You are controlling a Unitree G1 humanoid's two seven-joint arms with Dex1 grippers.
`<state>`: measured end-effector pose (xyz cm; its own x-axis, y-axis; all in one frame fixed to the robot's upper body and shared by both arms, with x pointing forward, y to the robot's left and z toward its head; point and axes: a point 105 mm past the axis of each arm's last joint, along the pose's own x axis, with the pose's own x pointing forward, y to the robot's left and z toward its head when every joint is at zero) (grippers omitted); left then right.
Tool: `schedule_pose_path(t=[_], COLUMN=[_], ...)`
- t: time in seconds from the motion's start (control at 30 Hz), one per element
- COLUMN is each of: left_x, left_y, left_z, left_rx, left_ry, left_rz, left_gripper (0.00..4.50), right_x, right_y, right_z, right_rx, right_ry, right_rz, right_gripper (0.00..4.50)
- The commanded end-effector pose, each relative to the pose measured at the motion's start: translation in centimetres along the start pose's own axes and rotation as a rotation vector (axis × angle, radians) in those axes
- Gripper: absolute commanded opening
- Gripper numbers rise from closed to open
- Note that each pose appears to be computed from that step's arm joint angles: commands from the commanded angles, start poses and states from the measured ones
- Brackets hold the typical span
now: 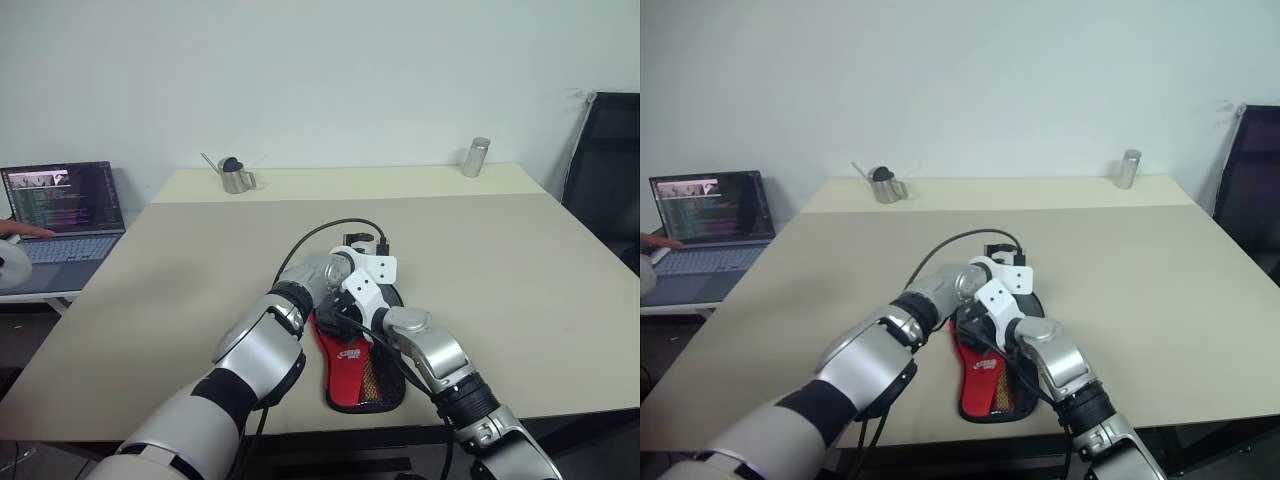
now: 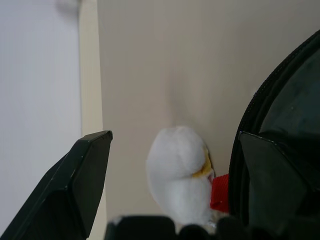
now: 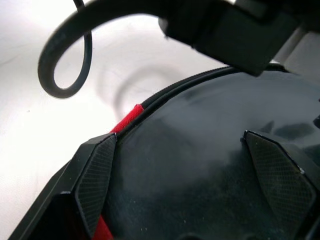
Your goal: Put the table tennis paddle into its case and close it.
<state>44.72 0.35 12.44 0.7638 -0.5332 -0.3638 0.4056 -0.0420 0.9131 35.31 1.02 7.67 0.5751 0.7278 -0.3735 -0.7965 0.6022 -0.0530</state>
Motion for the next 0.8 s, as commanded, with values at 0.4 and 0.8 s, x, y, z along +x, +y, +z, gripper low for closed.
schedule_pose_path(t=[0.4, 0.8], left_x=[-1.7, -4.0], left_y=[7.7, 11.5], left_z=[0.0, -1.9], left_rx=[0.059, 0.066], left_ry=[0.016, 0.014], left_rz=[0.416, 0.474], left_gripper=[4.44, 4.44], right_x=[1.1, 1.1], right_y=[1.4, 1.5], right_z=[-2.6, -3.1], right_rx=[0.04, 0.054], right_ry=[0.099, 0.107], right_rz=[0.055, 0.063], right_gripper=[4.5, 4.5])
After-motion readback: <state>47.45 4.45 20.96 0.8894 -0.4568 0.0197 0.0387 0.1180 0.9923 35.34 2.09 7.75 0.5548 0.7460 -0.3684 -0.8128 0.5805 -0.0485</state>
